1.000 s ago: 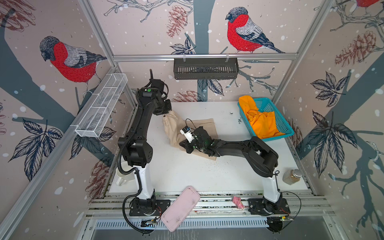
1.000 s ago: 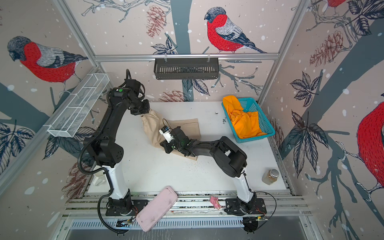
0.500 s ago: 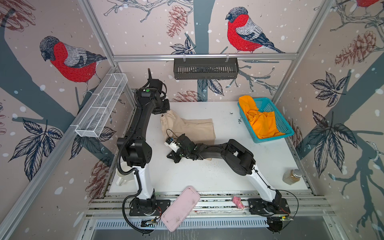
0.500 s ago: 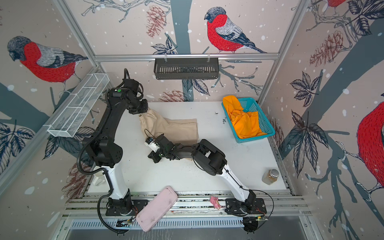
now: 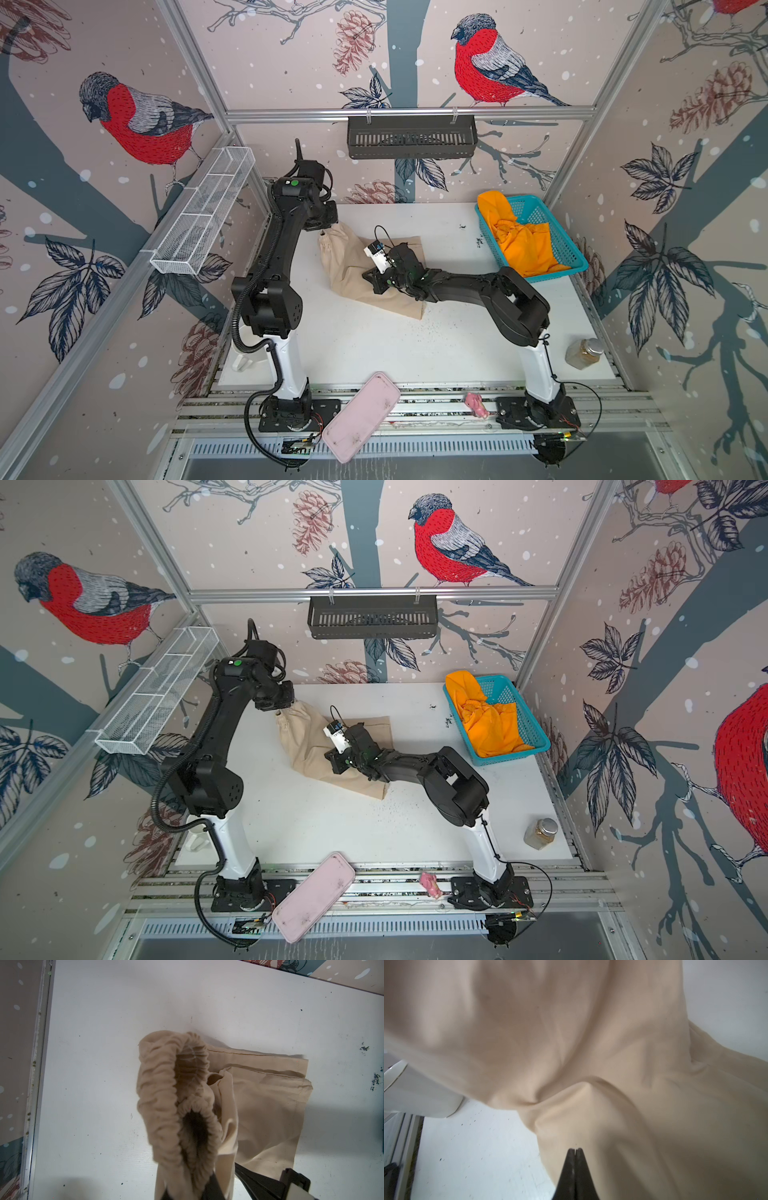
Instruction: Fold and stack the shorts
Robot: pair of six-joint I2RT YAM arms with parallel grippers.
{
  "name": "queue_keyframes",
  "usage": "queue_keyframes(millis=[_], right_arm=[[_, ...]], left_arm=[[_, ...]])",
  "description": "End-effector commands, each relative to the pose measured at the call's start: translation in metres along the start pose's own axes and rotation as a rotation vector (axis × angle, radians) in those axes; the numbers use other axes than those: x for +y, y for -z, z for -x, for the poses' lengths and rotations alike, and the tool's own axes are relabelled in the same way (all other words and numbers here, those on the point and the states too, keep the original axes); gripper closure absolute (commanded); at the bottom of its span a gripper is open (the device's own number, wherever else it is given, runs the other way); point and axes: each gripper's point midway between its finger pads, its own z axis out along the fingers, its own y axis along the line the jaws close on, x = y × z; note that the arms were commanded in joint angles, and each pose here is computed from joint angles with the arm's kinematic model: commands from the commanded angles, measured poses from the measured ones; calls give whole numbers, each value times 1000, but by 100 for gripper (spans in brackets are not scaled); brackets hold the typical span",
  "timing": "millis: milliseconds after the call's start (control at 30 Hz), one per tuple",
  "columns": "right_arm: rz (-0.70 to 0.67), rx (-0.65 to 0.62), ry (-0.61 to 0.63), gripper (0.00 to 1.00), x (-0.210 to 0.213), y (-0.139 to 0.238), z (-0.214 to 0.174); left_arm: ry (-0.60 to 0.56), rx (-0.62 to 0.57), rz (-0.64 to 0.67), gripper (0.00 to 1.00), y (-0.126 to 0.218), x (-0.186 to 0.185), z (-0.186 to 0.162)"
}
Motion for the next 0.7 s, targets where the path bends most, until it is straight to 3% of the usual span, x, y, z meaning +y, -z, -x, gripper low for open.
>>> queue_keyframes(millis=[0,233,367,500,533,667], right_arm=[[1,-45,3,97,-1,-15,12],[-16,24,-4,98,-3,-70,-18],[65,80,47,98,33,-105,-33],[109,74,76,98,60,-118,-25],[118,58,59,96,61,-114,-17],[77,-9,-16,69,33,-77,12]], left_arm=[[-8,-29,1,100,9,0,5],[-3,-39,58,100,10,12,6],[4,-45,123,100,12,24,6],[-4,-43,158,100,13,30,4],[-7,-47,164,100,14,32,4],[-27,-39,100,100,13,20,4]])
